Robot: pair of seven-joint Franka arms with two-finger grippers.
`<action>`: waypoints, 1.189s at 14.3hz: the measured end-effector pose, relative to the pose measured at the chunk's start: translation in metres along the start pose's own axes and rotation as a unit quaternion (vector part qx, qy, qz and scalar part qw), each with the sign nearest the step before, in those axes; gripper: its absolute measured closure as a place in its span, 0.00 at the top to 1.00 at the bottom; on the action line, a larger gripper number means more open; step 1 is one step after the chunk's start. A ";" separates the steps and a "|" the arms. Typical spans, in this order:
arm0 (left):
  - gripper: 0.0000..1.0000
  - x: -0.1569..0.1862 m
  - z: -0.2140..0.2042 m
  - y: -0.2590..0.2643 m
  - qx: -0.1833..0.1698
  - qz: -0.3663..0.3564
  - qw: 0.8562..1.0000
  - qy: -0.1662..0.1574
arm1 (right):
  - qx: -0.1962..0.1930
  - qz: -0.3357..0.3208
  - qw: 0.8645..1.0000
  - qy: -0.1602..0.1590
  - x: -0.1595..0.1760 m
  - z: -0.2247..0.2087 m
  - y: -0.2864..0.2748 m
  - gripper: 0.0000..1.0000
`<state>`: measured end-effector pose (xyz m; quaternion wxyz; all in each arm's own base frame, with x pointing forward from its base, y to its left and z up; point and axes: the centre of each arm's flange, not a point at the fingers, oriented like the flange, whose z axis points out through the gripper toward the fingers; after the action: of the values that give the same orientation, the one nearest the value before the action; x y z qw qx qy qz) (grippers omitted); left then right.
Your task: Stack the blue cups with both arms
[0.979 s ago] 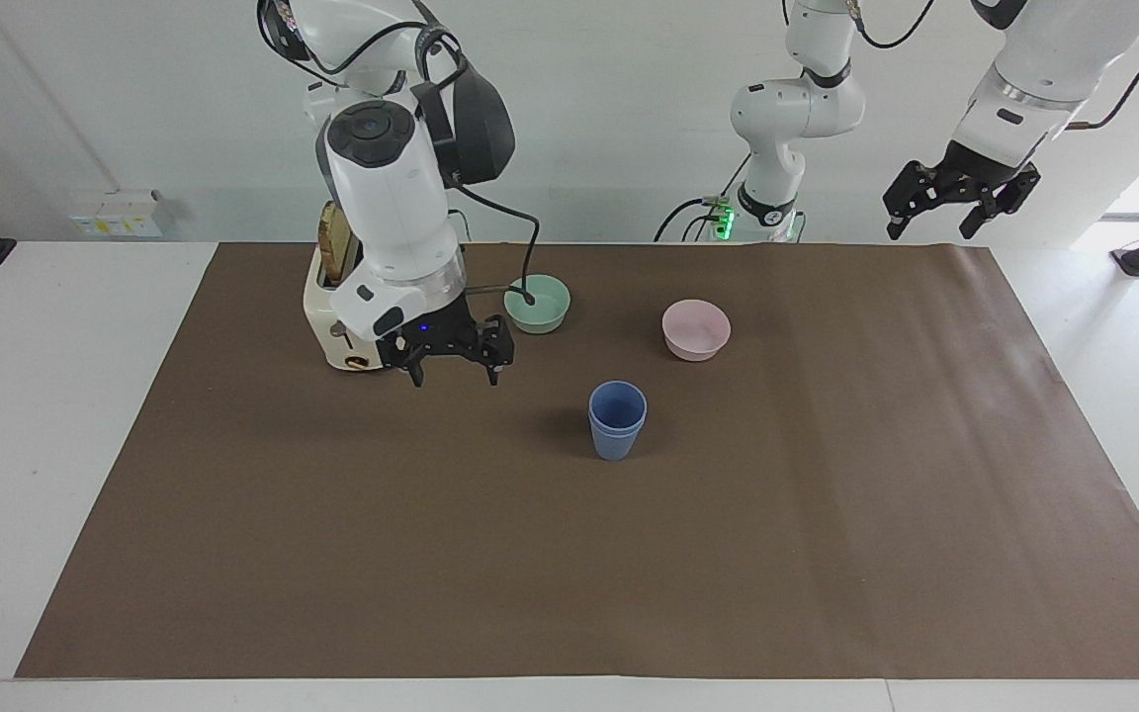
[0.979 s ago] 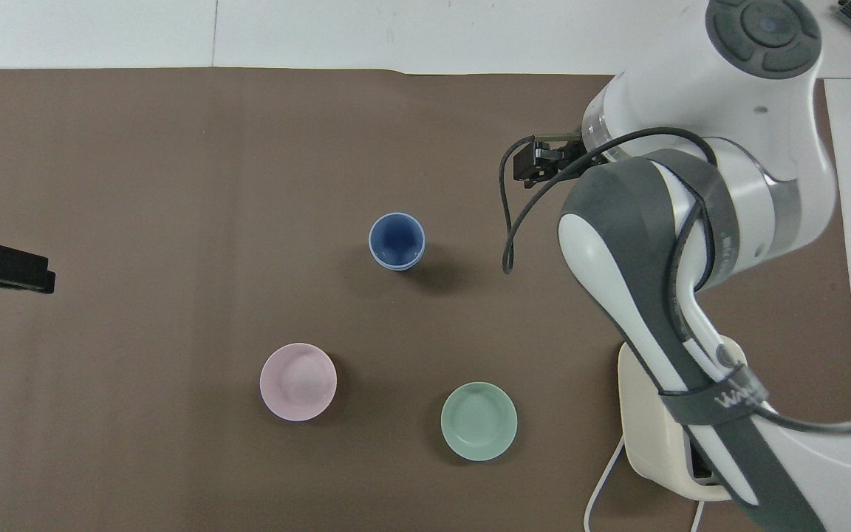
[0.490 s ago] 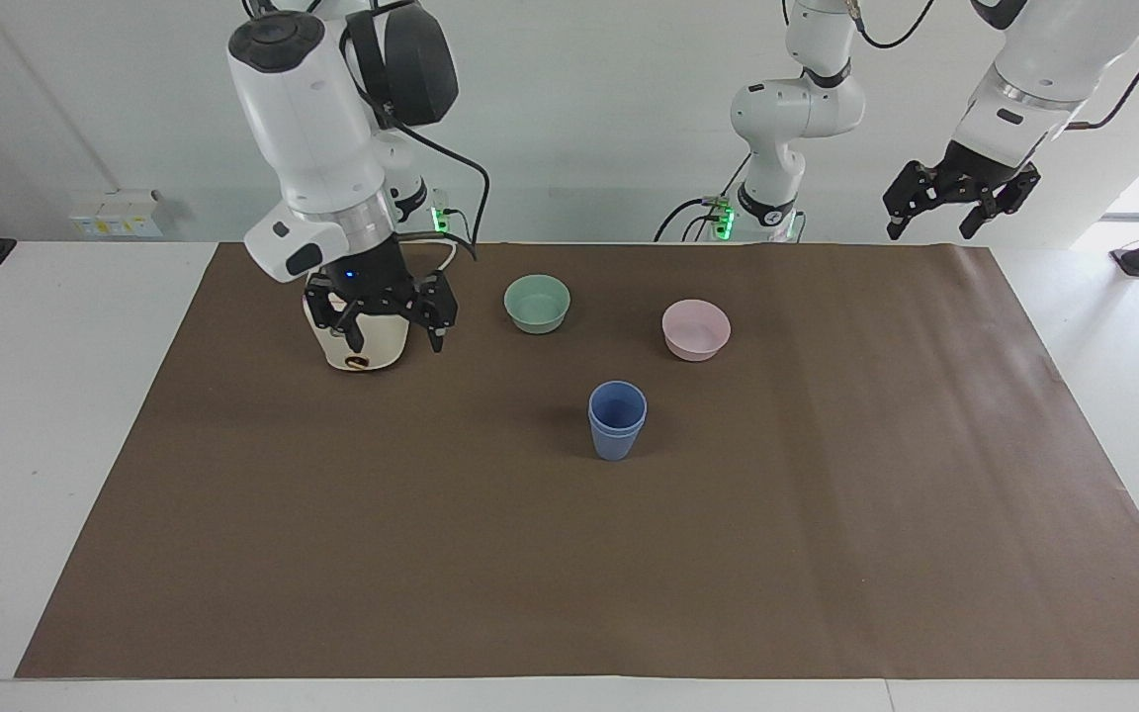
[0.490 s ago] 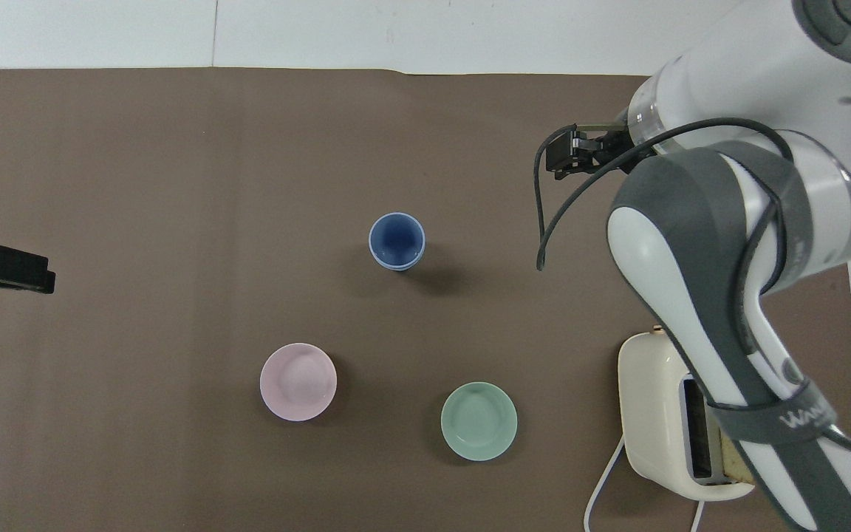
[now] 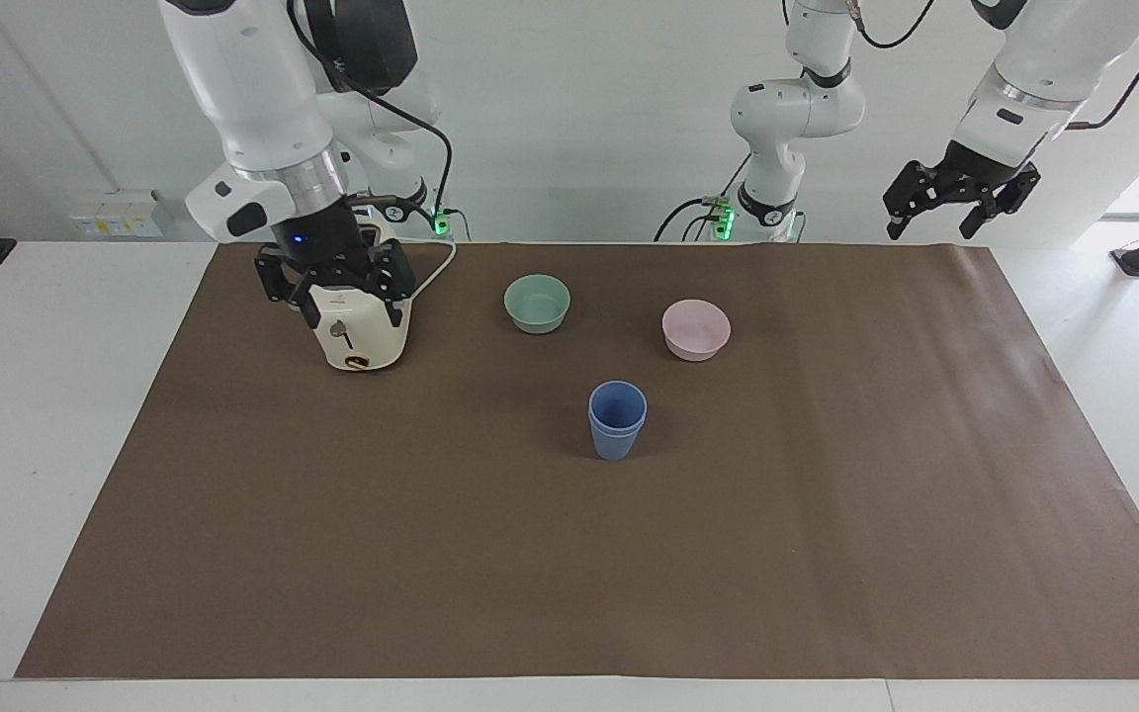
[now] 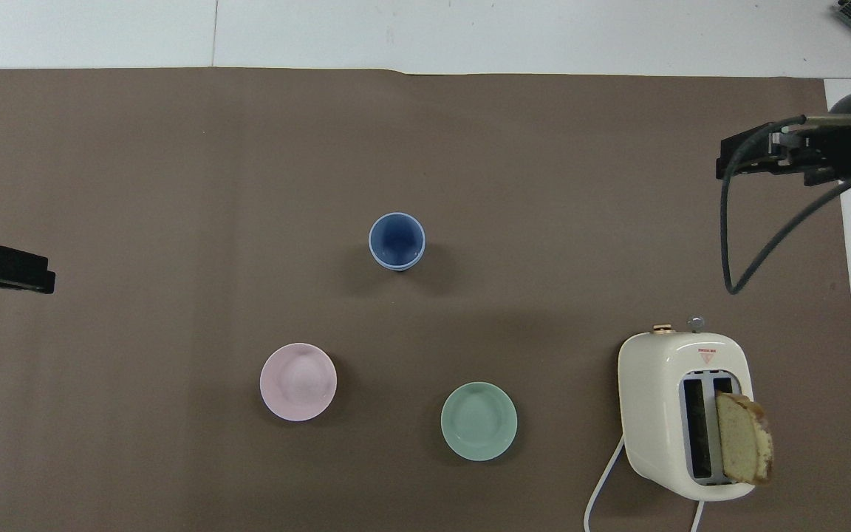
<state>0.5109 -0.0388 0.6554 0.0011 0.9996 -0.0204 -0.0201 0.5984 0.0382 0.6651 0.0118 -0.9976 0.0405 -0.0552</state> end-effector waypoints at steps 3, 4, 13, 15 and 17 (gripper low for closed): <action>1.00 0.000 0.000 0.000 0.000 0.000 1.000 0.000 | -0.011 -0.016 1.000 -0.002 -0.007 -0.013 0.021 1.00; 1.00 0.000 0.000 0.000 0.000 0.000 1.000 0.000 | -0.016 -0.022 1.000 0.000 -0.009 -0.017 0.026 1.00; 1.00 0.000 0.000 0.000 0.000 0.000 1.000 0.000 | -0.020 -0.012 1.000 0.001 -0.035 -0.051 0.046 1.00; 1.00 0.000 0.000 0.000 0.000 0.000 1.000 0.000 | -0.021 -0.010 1.000 -0.003 -0.035 -0.048 0.048 1.00; 1.00 0.000 0.000 0.000 0.000 0.000 1.000 0.000 | -0.021 -0.009 1.000 -0.004 -0.035 -0.047 0.050 1.00</action>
<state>0.5109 -0.0388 0.6554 0.0011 0.9996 -0.0204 -0.0201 0.5549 -0.0093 0.7062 -0.0093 -0.9981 0.0330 -0.0504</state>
